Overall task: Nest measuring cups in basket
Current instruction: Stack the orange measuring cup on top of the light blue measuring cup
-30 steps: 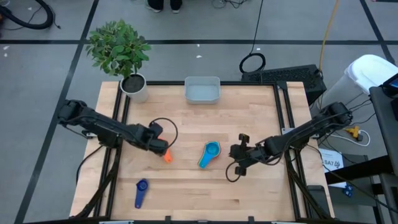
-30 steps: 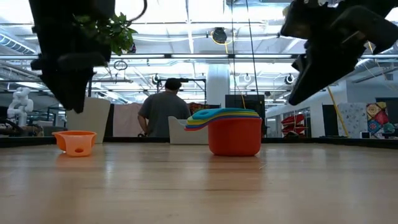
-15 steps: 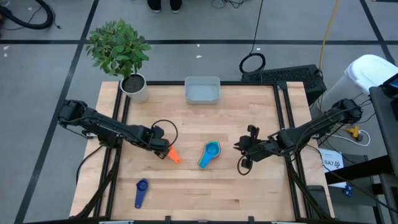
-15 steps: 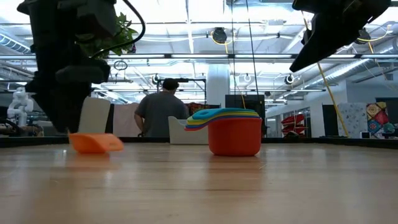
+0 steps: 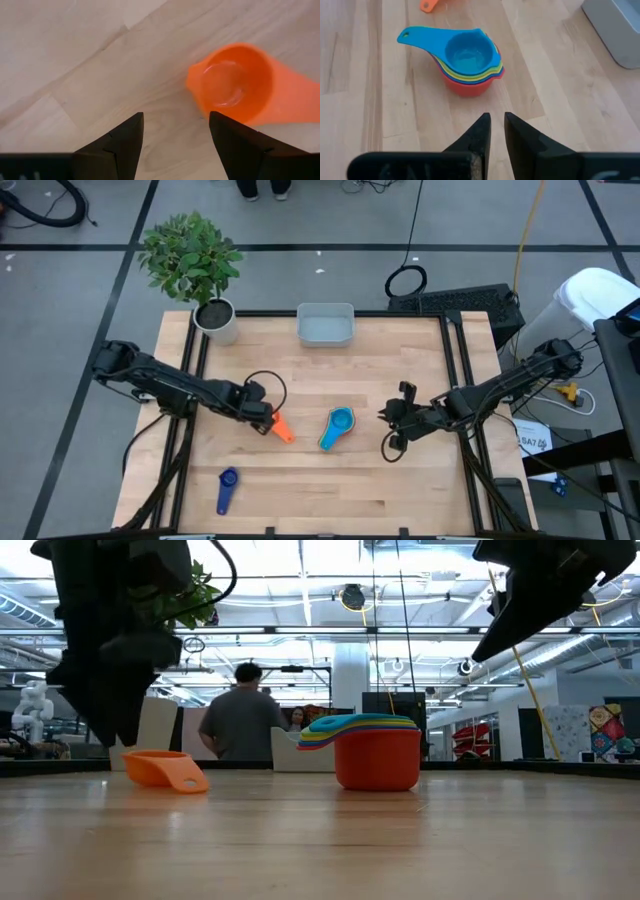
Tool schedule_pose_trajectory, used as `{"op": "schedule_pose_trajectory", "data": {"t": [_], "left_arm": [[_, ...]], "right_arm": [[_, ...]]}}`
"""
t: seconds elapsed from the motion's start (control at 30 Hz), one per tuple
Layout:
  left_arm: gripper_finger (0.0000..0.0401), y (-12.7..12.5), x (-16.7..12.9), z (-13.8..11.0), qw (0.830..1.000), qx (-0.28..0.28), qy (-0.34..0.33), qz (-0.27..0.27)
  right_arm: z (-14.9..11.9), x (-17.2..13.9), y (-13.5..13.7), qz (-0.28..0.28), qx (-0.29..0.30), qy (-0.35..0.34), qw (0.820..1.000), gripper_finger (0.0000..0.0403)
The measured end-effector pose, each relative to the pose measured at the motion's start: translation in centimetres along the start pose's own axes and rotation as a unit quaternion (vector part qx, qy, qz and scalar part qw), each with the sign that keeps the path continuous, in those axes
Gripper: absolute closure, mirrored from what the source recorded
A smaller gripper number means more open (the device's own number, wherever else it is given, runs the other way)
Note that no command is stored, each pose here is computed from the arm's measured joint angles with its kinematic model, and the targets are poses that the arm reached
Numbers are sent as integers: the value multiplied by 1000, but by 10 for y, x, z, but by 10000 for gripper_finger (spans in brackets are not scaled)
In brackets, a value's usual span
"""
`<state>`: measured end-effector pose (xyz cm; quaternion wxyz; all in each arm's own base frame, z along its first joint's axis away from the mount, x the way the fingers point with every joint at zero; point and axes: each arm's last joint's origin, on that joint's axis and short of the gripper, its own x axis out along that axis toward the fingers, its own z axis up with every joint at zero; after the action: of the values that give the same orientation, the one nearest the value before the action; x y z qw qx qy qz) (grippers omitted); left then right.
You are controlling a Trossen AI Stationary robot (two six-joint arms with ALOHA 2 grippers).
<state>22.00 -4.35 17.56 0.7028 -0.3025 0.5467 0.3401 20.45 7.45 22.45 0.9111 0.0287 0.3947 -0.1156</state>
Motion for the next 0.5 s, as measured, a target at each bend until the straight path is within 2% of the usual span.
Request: {"op": "schedule_pose_trajectory", "data": {"t": [0.27, 0.5], "left_arm": [[171, -14, -14, 10, 998, -16, -36, -56], [171, -12, -7, 8, 999, -24, -24, -25]], "right_arm": [[-25, 17, -5, -13, 14, 4, 1000, 353], [-43, 28, -5, 24, 39, 13, 999, 353]]}}
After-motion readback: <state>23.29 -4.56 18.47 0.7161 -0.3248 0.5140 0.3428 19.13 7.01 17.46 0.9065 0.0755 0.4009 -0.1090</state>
